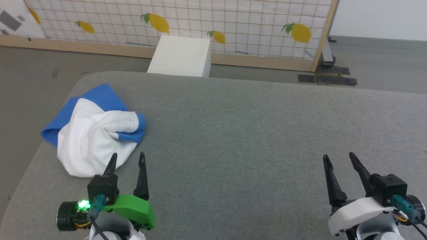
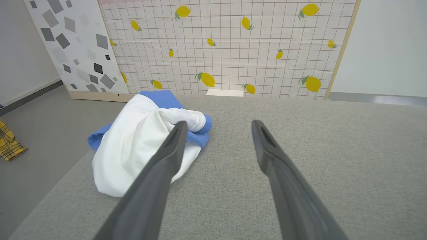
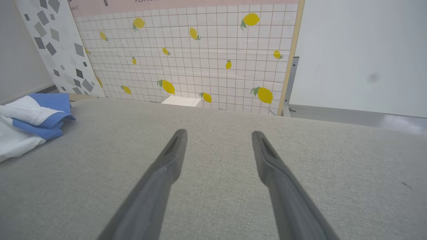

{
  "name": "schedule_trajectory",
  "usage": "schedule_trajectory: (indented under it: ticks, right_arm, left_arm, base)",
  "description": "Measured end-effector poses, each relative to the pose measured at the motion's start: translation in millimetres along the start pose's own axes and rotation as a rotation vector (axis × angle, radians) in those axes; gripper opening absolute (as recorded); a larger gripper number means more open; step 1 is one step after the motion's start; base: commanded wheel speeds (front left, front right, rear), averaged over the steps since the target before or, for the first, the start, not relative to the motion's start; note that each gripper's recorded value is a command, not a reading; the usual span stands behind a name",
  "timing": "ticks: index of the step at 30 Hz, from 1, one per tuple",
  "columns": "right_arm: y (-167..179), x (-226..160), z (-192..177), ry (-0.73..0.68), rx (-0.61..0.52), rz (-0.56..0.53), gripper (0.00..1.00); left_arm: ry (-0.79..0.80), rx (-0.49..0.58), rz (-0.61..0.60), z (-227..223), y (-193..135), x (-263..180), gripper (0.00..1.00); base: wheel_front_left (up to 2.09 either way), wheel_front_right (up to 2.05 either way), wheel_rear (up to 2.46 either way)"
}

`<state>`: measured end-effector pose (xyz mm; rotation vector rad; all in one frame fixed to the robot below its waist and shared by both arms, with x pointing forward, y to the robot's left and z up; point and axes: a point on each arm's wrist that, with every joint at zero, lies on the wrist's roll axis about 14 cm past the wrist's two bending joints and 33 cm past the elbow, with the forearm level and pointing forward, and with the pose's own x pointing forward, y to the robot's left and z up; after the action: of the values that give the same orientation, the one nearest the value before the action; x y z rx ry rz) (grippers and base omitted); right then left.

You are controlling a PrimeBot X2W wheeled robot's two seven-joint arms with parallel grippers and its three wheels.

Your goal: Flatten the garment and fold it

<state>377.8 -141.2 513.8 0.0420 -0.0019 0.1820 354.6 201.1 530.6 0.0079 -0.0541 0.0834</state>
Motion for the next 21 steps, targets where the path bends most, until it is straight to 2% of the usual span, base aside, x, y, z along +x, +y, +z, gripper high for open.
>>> schedule_trajectory:
  ticks: [21]
  right_arm:
    - [60.6, 29.2, -9.5, 0.006, 0.043, 0.183, 1.0]
  left_arm:
    - [-0.005, -0.012, 0.223, -5.4, 65.6, -51.8, 1.0]
  base:
    - [0.0, 0.0, 0.0]
